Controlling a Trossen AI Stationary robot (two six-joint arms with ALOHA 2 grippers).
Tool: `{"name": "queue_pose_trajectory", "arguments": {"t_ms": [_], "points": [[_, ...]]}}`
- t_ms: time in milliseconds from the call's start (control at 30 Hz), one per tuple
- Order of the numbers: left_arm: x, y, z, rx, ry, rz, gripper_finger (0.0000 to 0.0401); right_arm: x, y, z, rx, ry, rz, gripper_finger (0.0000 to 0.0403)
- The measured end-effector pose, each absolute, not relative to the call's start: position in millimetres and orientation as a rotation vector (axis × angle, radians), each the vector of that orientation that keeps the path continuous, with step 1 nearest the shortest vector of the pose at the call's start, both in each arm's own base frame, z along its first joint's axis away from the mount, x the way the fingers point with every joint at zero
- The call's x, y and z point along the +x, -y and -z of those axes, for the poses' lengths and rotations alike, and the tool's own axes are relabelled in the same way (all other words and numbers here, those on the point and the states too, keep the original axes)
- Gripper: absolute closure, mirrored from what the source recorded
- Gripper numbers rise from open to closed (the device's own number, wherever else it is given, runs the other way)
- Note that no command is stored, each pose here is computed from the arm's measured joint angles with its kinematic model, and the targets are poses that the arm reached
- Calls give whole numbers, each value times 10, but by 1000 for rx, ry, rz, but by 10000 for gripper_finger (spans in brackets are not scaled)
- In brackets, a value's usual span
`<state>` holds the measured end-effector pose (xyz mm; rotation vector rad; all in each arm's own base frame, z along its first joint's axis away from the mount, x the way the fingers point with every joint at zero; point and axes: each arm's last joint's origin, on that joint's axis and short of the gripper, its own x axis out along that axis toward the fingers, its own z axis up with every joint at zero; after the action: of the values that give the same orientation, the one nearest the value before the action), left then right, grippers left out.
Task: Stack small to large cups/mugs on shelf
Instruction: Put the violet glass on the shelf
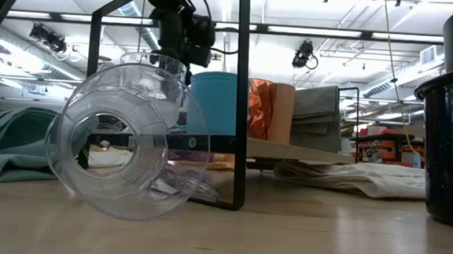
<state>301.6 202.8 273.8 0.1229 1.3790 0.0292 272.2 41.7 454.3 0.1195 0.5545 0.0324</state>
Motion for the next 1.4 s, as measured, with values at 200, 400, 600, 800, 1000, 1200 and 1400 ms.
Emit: {"name": "queue_pose_trajectory", "arguments": {"t_ms": [200,400,600,800,1000,1200,1400], "points": [[3059,-1972,-2739,117,-1372,-33,19,2722,-417,-4544,145,-555,-25,292],[3137,-1905,-2746,104,-1341,-61,20,2722,-417,-4544,173,-555,-17,292],[3169,-1890,-2752,141,-1329,-58,19,2722,-417,-4544,192,-555,-12,292],[3075,-1897,-2735,90,-1452,-197,19,2722,-417,-4544,191,-555,-12,292],[3055,-1926,-2735,106,-1459,-191,19,2722,-417,-4544,179,-555,-15,292],[3075,-1926,-2738,138,-1446,-173,19,2722,-417,-4544,165,-555,-19,292],[3077,-1929,-2740,110,-1439,-201,19,2722,-417,-4544,163,-555,-20,292]]}}
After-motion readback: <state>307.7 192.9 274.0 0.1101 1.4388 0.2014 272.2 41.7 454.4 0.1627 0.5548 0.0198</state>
